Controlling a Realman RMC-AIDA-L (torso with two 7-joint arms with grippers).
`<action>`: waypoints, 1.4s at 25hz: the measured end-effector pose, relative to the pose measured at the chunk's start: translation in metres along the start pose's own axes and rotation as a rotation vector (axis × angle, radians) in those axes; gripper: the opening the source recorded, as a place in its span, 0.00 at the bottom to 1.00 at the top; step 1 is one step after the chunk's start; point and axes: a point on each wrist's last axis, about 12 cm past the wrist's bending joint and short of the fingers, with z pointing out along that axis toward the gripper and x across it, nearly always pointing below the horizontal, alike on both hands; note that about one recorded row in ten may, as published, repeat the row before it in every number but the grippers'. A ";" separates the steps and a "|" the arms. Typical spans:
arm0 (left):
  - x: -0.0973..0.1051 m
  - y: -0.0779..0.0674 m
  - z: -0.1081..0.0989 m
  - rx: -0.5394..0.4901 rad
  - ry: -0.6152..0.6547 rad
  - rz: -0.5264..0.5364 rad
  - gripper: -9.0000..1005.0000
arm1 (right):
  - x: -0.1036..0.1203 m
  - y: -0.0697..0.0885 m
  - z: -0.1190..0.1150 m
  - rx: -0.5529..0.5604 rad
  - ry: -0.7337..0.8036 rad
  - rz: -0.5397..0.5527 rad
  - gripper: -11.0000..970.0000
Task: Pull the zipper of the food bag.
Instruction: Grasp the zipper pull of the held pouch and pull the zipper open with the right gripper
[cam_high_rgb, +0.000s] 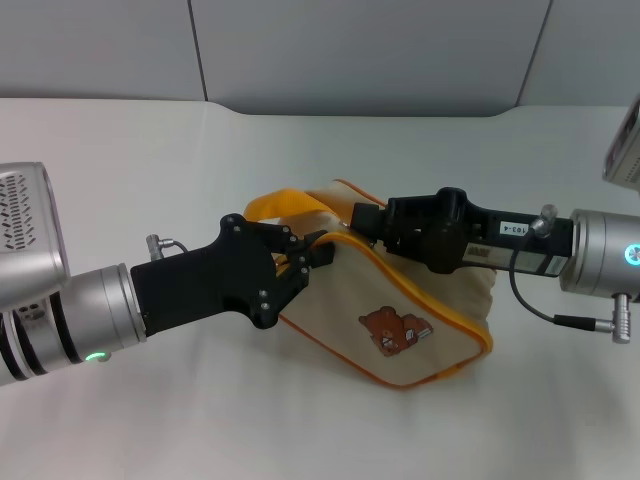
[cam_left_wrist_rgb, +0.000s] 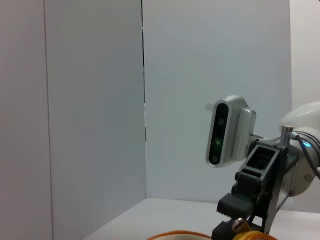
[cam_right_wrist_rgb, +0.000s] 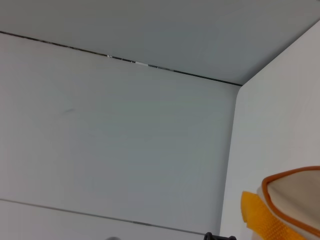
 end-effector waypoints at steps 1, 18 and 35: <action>0.000 0.000 0.000 0.000 0.000 0.000 0.06 | -0.001 0.000 -0.001 0.002 0.001 -0.005 0.06; 0.000 -0.001 0.000 0.001 0.001 -0.001 0.06 | -0.005 0.002 0.003 0.035 0.036 -0.044 0.29; 0.001 -0.002 -0.002 -0.002 -0.003 0.005 0.06 | 0.000 0.000 -0.008 0.028 -0.004 -0.113 0.08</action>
